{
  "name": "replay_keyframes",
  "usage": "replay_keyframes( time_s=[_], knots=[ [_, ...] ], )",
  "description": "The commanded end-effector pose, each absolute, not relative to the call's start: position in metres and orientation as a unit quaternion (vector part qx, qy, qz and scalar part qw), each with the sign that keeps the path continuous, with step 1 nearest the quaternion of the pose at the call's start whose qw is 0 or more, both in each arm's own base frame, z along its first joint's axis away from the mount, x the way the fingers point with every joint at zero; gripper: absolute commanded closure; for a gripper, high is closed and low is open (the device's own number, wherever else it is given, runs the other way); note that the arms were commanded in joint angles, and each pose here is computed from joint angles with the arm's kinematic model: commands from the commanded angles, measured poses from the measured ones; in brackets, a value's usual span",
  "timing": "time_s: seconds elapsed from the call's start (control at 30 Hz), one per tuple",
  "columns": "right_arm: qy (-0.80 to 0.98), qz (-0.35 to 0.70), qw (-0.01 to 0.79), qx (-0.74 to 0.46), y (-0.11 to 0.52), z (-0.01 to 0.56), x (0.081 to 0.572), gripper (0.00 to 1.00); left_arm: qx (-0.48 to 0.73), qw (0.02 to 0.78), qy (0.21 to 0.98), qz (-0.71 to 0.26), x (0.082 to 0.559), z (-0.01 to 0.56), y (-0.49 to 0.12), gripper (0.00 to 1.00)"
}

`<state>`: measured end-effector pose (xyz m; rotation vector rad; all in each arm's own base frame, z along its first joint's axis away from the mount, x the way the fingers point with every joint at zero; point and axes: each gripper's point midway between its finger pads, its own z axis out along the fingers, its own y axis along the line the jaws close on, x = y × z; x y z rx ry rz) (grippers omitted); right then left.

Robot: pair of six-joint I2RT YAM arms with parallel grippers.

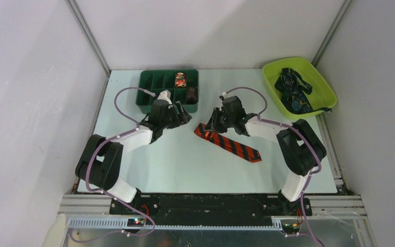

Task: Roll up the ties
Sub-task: Roll the tie at the center of the board.

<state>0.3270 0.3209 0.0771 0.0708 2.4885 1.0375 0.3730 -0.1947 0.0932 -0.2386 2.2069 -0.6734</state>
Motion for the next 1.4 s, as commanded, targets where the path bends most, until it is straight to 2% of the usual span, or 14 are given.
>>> replay_keyframes(
  time_s=[0.0,0.53,1.37],
  knots=[
    [0.893,0.392,0.218,0.034,0.326,0.075,0.332,0.75,-0.063,0.42,0.854,-0.301,0.385,0.113,-0.217,0.23],
    [0.911,0.361,0.196,0.047,0.318,0.042,0.332,0.8,-0.025,0.409,0.856,-0.315,0.38,0.096,-0.236,0.24],
    [0.935,0.297,0.186,0.048,0.298,0.017,0.323,0.81,0.037,0.374,0.86,-0.344,0.365,0.07,-0.268,0.24]
  ],
)
